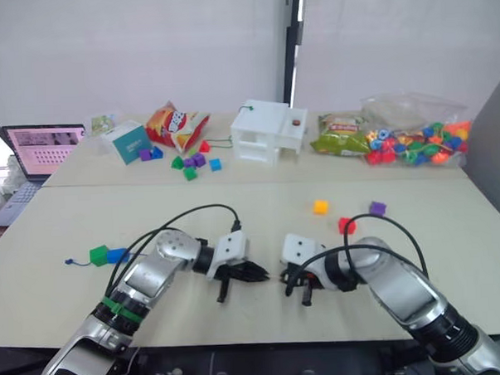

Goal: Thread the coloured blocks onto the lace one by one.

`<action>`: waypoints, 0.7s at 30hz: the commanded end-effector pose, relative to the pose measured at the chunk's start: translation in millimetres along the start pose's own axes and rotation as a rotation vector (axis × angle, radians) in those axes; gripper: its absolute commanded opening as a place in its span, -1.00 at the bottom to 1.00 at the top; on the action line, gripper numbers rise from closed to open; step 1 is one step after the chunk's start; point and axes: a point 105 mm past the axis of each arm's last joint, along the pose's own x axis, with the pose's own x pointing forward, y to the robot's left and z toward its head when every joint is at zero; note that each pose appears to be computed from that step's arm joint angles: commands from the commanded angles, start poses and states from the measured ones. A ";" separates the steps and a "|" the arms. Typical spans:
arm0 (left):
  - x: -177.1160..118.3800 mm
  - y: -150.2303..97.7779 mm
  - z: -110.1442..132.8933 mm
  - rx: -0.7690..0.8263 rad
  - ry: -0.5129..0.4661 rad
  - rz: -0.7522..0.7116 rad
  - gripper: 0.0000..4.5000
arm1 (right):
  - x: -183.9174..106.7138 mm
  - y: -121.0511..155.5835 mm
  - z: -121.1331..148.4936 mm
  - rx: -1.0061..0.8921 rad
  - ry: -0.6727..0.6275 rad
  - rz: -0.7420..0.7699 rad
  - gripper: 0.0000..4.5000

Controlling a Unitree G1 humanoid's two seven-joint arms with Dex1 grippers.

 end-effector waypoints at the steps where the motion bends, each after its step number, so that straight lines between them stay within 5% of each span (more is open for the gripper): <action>1: -8.0 7.8 11.0 0.031 -0.022 0.036 -1.00 | -12.4 -0.9 10.2 0.020 -0.053 -0.063 -0.27; 9: -11.8 4.4 7.3 0.029 -0.008 0.032 -1.00 | -51.0 -13.2 -20.7 0.309 -0.101 -0.400 0.97; 14: -13.1 4.0 5.6 0.019 -0.006 0.036 -1.00 | -86.3 -42.2 -60.8 0.530 -0.097 -0.862 0.99; 21: -11.0 4.3 6.7 0.005 -0.013 0.048 -1.00 | -112.9 -83.2 -77.8 0.676 -0.141 -1.251 0.99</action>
